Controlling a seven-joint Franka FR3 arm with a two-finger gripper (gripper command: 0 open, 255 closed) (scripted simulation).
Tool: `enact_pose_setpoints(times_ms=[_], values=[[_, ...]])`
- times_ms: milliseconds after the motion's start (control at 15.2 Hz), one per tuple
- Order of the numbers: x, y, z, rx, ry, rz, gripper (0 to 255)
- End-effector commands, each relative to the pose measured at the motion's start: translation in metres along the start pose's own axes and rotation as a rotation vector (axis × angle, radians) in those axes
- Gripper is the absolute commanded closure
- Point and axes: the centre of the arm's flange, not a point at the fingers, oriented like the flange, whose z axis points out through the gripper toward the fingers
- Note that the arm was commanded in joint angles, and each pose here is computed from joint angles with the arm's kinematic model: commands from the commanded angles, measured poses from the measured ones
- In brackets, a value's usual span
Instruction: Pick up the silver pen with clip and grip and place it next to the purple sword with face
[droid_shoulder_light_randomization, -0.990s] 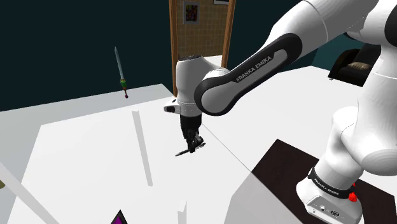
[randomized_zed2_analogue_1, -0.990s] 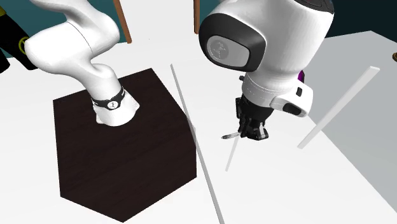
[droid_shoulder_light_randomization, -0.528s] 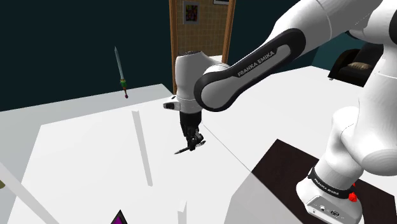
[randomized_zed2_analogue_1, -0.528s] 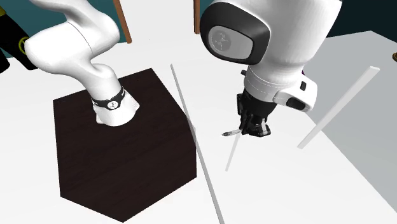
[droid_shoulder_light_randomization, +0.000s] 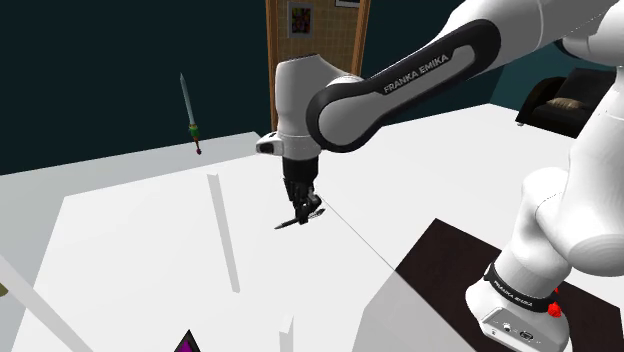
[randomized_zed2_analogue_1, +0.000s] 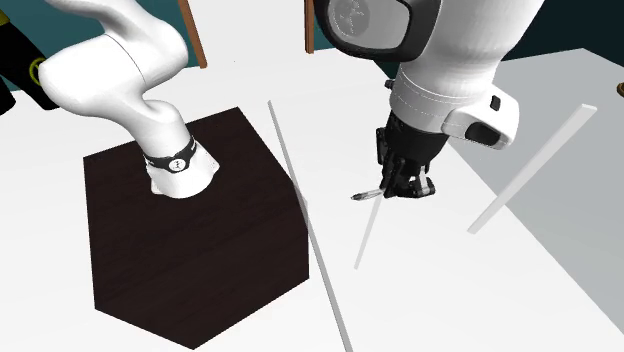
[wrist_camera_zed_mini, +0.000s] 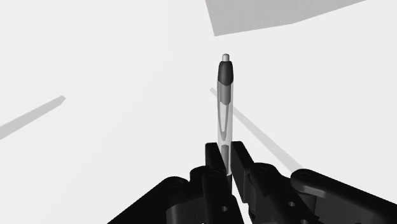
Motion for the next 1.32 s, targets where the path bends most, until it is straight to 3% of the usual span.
enact_pose_setpoints(times_ms=[0, 396, 1254], values=[[0.000, -0.001, -0.011, 0.000, 0.000, 0.000, 255], [0.000, -0.003, -0.042, 0.000, 0.000, 0.000, 255], [0.170, -0.027, -0.040, 0.000, 0.000, 0.000, 255]])
